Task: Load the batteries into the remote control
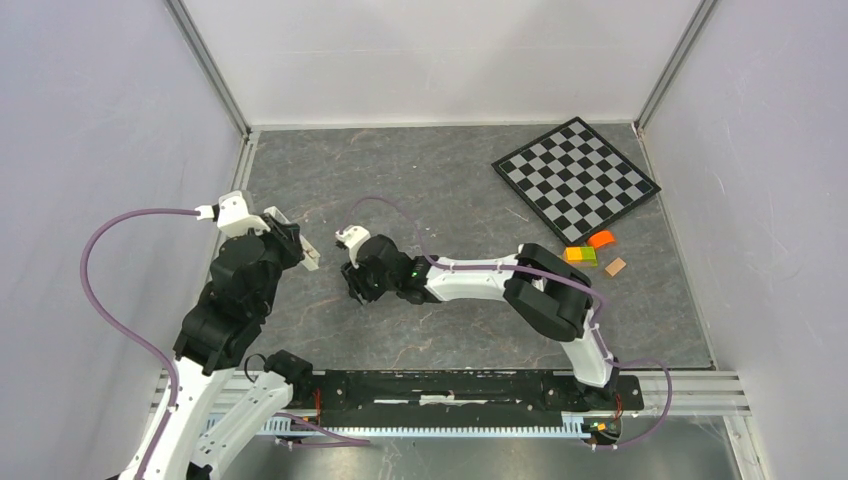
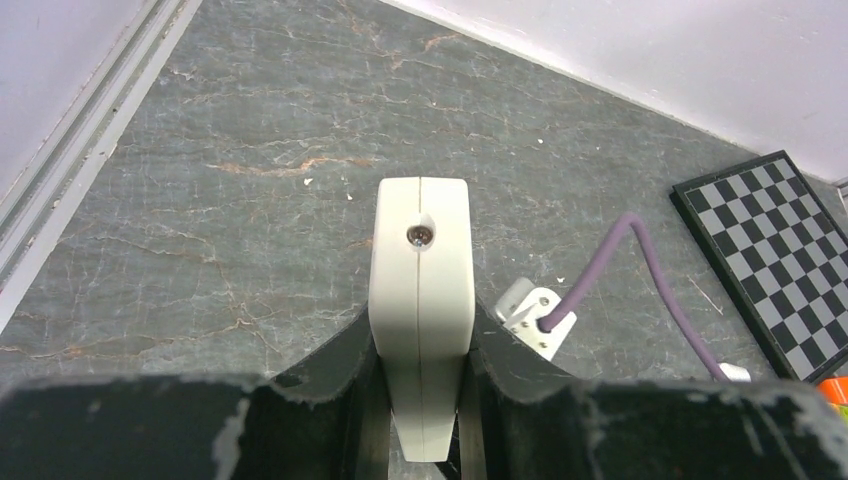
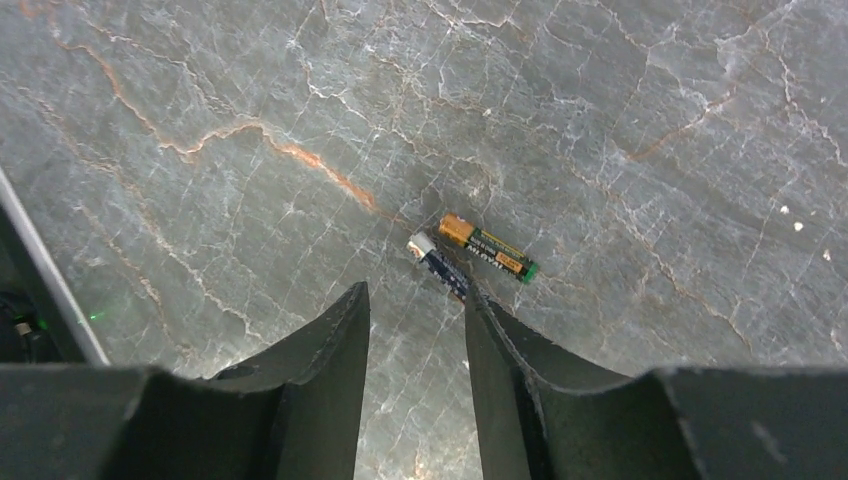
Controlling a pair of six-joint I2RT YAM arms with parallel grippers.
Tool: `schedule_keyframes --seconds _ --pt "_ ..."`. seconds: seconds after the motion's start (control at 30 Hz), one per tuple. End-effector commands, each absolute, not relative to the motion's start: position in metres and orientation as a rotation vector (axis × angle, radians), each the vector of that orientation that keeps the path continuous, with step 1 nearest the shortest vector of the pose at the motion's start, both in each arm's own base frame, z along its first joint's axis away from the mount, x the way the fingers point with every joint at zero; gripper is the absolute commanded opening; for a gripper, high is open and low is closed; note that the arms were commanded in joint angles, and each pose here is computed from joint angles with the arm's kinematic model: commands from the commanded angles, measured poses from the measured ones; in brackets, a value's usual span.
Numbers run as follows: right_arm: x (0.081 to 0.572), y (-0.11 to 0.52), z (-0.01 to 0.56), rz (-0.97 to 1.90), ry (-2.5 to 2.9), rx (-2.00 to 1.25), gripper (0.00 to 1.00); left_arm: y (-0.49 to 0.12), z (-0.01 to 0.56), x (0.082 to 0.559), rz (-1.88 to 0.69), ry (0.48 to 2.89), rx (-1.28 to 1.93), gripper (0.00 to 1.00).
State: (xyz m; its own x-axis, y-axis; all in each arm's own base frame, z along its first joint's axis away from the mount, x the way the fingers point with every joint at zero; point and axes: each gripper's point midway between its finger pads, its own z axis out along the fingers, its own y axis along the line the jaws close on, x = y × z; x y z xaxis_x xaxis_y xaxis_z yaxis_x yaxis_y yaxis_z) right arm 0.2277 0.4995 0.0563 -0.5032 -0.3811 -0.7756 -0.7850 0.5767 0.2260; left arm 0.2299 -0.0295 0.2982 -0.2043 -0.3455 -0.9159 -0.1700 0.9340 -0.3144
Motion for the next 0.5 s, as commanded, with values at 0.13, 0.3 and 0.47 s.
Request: schedule_keyframes --seconds 0.13,0.3,0.47 --pt "0.241 0.516 0.058 0.677 2.079 -0.958 0.47 -0.025 0.316 0.228 -0.150 1.743 -0.366 0.02" --pt "0.237 0.518 0.046 0.676 2.123 -0.984 0.48 -0.024 0.319 0.226 -0.155 1.733 -0.367 0.02" --pt "0.236 0.517 0.036 0.654 2.163 -0.999 0.50 -0.023 0.323 0.225 -0.161 1.723 -0.367 0.02"
